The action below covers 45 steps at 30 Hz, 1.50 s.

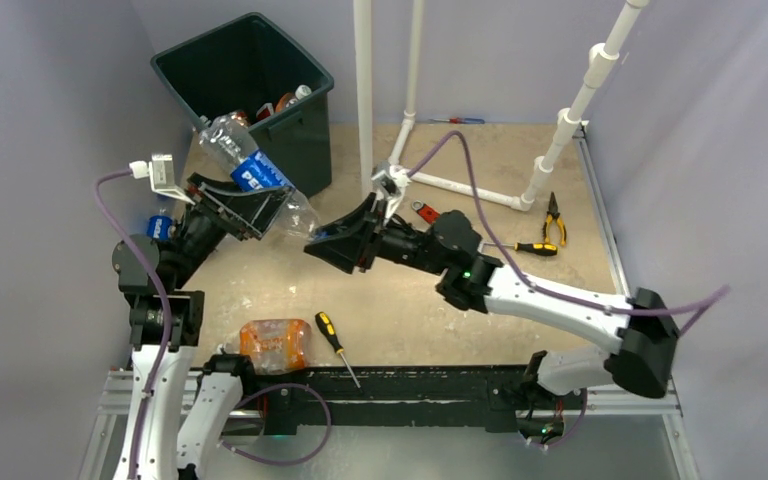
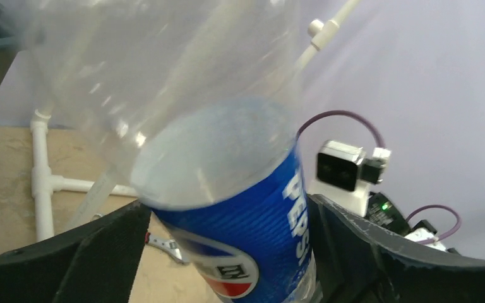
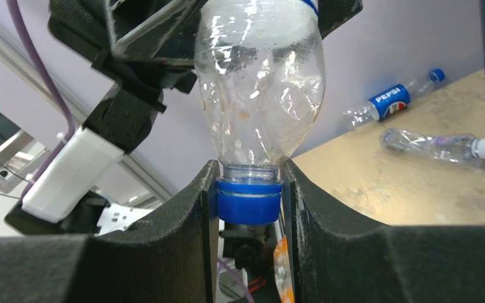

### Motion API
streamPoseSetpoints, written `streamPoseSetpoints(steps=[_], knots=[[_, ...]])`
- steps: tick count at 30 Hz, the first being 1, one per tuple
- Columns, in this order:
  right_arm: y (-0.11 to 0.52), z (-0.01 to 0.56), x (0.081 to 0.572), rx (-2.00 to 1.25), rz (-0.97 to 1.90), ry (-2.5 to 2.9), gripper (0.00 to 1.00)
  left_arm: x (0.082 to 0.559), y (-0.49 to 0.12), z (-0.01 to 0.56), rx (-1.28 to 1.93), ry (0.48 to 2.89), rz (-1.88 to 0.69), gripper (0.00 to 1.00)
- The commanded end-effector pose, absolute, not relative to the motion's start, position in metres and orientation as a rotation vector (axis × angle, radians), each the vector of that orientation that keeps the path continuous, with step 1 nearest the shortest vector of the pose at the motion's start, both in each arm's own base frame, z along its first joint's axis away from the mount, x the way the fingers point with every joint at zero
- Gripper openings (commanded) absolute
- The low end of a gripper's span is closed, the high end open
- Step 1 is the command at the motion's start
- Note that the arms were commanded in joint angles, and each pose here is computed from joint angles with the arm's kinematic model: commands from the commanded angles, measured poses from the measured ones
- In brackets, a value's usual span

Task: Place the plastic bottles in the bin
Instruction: Place the plastic bottle in the trash bin.

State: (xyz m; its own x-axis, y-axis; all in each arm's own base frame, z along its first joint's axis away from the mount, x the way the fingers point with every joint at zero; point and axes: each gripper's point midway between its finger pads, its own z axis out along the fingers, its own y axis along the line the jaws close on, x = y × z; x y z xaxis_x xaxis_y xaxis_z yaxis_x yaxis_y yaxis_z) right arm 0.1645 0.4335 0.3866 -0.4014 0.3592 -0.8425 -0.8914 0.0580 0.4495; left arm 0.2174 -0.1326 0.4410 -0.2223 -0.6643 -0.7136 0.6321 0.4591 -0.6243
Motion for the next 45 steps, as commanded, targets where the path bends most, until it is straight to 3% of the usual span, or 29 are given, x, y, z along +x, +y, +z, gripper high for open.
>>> streamPoseSetpoints(steps=[1,5,9,16,27,32,37,45], knots=[[0.384,0.414,0.149,-0.626,1.437,1.268,0.00,0.215,-0.130,0.464,0.052,1.328,-1.050,0.93],[0.340,0.396,0.149,-0.627,1.250,1.426,0.00,0.215,-0.125,0.476,0.104,1.342,-0.898,0.97],[0.296,0.379,0.146,-0.610,1.093,1.610,0.00,0.201,-0.146,0.484,0.295,1.291,-0.937,0.99],[0.241,0.349,0.164,-0.453,0.804,1.859,0.00,0.229,-0.173,0.465,0.480,1.404,-0.844,0.99],[0.253,0.317,0.160,-0.649,0.720,1.954,0.00,0.230,-0.226,0.499,0.835,1.333,-0.654,0.97],[0.258,0.321,0.147,-0.856,0.722,1.932,0.00,0.209,-0.260,0.435,1.157,1.322,-0.591,0.98],[0.265,0.327,0.129,-1.016,0.803,1.849,0.00,0.190,-0.255,0.370,1.350,1.349,-0.532,0.98],[0.264,0.326,0.125,-1.124,0.770,1.812,0.00,0.178,-0.233,0.369,1.406,1.286,-0.445,0.99]])
